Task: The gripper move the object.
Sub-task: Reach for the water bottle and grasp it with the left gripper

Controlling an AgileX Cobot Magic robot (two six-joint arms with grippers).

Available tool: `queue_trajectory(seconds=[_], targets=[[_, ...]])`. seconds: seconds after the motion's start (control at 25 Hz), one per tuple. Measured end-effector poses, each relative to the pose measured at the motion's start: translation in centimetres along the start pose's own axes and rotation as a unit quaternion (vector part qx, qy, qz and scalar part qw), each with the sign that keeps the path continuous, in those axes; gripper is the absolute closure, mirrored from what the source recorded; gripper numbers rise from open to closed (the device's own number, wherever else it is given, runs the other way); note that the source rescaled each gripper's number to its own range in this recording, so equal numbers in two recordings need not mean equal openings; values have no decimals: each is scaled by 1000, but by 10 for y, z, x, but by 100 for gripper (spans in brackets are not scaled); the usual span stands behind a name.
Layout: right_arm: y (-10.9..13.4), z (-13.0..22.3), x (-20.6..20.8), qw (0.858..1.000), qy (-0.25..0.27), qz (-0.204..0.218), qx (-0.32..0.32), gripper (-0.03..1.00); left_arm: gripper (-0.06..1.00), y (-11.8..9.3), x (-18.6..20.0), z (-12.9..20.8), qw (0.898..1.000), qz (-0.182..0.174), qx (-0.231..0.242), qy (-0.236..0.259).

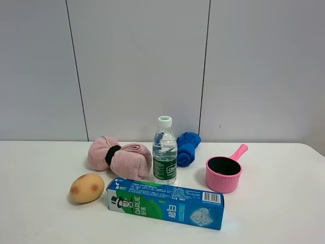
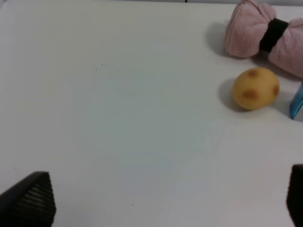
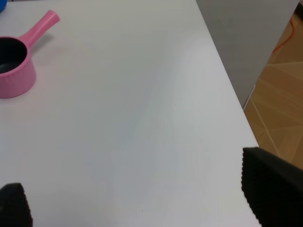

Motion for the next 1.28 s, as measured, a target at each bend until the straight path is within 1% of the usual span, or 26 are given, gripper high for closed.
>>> queue_trajectory(seconds=[1.28], targets=[[0, 0, 0, 1000, 0, 0, 0, -3, -6, 0, 0, 0, 1000, 0, 0, 0]])
Point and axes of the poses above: a point on each arm's last joint axis where the gripper is mounted, x pointing back along that axis away from the gripper, y along the wrist's bending axis when the last joint is at zero, z = x × y, the point moved 2 cm from there along -x, pointing out along that axis toward the gripper, and after that the axes turned 4 degrees about x, right-handed, at the moved point
